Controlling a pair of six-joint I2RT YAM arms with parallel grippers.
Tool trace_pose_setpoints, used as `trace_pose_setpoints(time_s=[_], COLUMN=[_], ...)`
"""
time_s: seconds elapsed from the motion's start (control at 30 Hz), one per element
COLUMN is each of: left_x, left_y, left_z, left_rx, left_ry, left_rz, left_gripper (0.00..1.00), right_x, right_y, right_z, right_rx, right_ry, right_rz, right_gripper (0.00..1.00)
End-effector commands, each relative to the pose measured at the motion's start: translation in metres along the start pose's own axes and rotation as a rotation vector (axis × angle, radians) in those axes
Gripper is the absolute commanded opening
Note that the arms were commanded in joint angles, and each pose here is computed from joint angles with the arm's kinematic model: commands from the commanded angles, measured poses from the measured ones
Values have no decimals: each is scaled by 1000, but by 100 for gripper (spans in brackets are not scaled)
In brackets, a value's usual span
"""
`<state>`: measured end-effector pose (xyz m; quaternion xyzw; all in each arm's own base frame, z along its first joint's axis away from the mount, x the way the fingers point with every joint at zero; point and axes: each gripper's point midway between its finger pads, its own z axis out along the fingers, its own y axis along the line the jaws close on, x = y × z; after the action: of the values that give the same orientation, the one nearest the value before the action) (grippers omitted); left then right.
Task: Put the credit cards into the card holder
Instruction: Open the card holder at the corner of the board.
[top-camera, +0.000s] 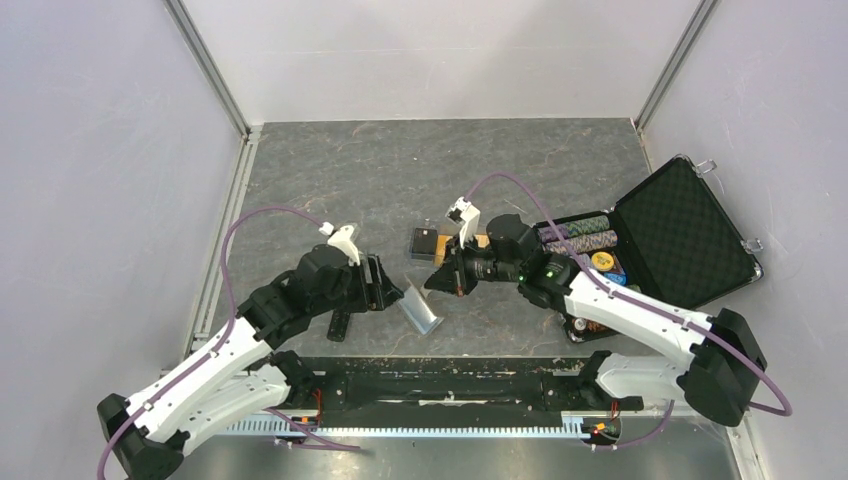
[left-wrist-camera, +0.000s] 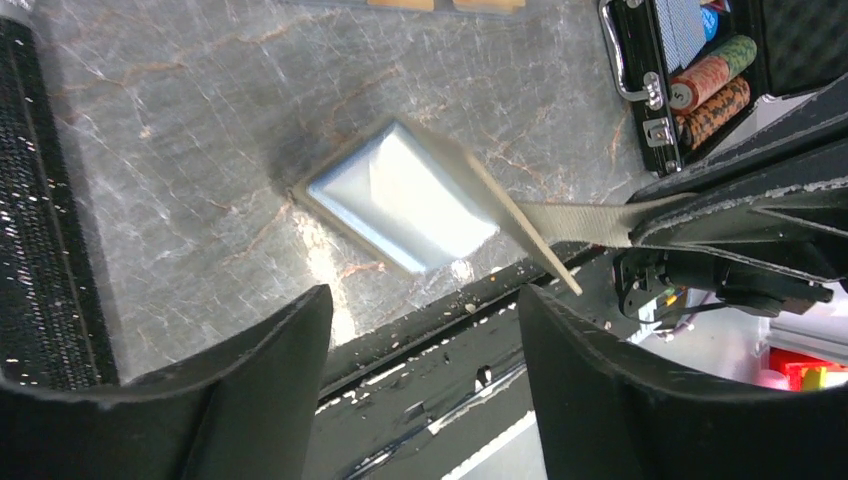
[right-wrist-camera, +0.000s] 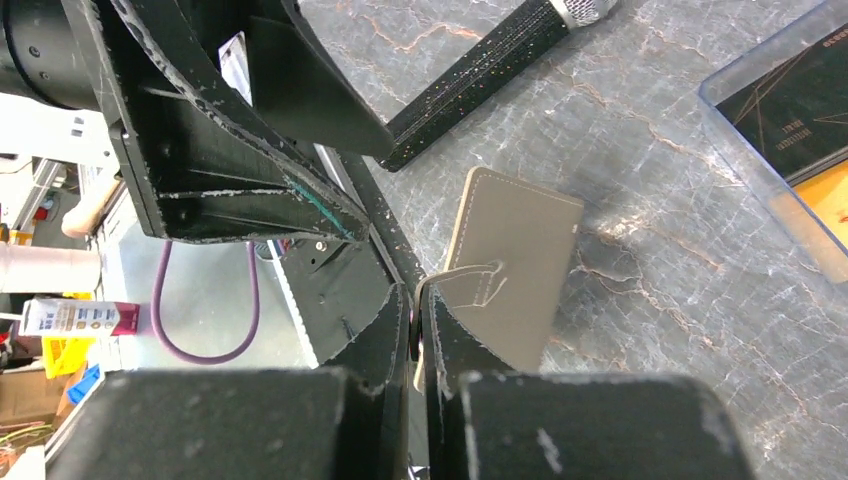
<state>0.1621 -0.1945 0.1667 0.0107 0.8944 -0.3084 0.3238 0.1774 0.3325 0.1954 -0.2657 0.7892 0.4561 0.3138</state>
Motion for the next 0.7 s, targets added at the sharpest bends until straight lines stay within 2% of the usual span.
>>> trace_pose_setpoints(time_s=[0.0,0.1,0.17,0.23,0.4,0.67], left_x=[3,13,18,24,33,39], left_y=[-9,-9,-9,-5,0,-15], left_z=[6,20,30,39,59,85], left_rx=[46,57,65,48,5,0], left_ry=[35,67,87,110,174,250], left_rz=[35,-2,-22,-43,-53,-23], left_gripper=[67,49,40,35,30,29], right_x=[-1,37,62,78,98,97], right_y=[-17,-59,-79,-96,-125,-141], right_z=[-2,-6,-11,-18,-40,-57], right_rx=[67,183,235,291,436,554], right_ry=[-46,-2,20,21,19,28], right_rz=[32,174,251,314,381,363], right_gripper=[0,0,0,0,0,0])
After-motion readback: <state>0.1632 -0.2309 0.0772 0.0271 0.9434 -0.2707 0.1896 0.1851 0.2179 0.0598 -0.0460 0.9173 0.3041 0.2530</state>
